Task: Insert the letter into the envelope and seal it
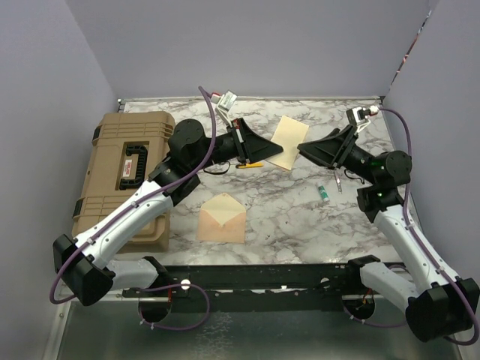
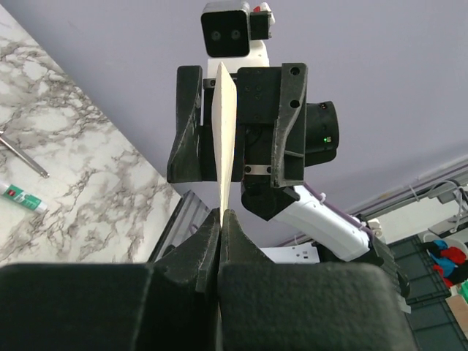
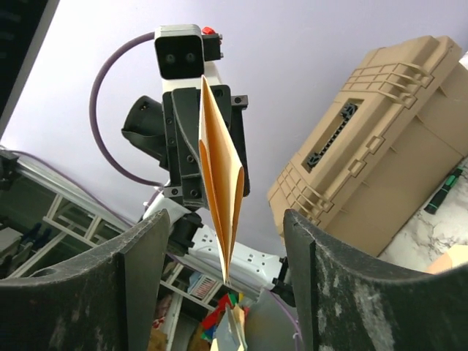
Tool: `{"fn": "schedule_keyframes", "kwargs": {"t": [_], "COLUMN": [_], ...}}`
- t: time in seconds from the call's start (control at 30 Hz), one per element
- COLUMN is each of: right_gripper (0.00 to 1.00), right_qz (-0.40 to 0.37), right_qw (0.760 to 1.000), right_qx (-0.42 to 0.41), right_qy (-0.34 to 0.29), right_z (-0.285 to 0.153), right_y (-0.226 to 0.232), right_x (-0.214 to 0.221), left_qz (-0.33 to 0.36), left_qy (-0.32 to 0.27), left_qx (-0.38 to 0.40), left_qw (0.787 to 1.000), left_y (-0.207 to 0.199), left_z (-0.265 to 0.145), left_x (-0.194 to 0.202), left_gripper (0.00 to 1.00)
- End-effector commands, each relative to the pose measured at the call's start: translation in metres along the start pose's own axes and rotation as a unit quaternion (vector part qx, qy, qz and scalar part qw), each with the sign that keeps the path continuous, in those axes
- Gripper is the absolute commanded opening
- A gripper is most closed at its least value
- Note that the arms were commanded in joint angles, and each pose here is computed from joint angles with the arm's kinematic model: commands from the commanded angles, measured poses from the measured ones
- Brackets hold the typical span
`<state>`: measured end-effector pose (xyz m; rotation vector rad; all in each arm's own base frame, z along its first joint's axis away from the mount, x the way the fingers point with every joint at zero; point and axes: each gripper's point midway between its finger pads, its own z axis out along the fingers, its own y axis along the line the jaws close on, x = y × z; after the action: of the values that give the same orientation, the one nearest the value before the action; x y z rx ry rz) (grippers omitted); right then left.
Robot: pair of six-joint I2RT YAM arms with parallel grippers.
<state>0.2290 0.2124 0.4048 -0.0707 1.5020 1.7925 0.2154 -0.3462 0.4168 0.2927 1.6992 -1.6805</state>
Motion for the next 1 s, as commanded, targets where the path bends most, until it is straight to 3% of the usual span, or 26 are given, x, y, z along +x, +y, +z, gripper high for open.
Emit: {"fn": "schedule_keyframes", "kwargs": {"t": [0.0, 0.5, 0.67, 0.7, 0.83, 0.9, 0.97], "right_gripper": [0.65, 0.24, 0.01, 0.01, 0.0, 0.0, 0.0], "right_qz": [-0.016, 0.015, 0.016, 0.018, 0.009, 0.019, 0.018], "right_qw": [0.999, 0.999, 1.0, 0.999, 0.991, 0.977, 0.959], "right_qx": [-0.033, -0.02, 0.003, 0.018, 0.128, 0.209, 0.282], "right_qy": [-0.001, 0.027, 0.027, 0.027, 0.025, 0.031, 0.029], "right_z": [0.005, 0.016, 0.016, 0.016, 0.008, -0.007, -0.026], "right_y": [0.023, 0.011, -0.002, -0.008, -0.054, -0.089, -0.119], "right_x": [-0.006, -0.003, -0.002, -0.002, 0.002, 0.013, 0.021], "left_qz": [-0.004, -0.01, -0.005, -0.002, 0.027, 0.043, 0.052], "left_qy": [-0.008, 0.002, 0.008, 0.011, 0.024, 0.024, 0.022], "left_qx": [0.02, 0.001, -0.016, -0.026, -0.104, -0.189, -0.286], "left_qw": [1.0, 1.0, 1.0, 1.0, 0.994, 0.981, 0.957], "left_y": [-0.007, 0.014, 0.023, 0.026, 0.06, 0.097, 0.137], "left_z": [0.003, 0.013, 0.013, 0.012, 0.001, -0.016, -0.04], "left_x": [-0.003, 0.004, 0.007, 0.009, 0.019, 0.027, 0.035], "left_gripper": [0.0, 0.0, 0.07, 0.14, 0.61, 0.76, 0.85]}}
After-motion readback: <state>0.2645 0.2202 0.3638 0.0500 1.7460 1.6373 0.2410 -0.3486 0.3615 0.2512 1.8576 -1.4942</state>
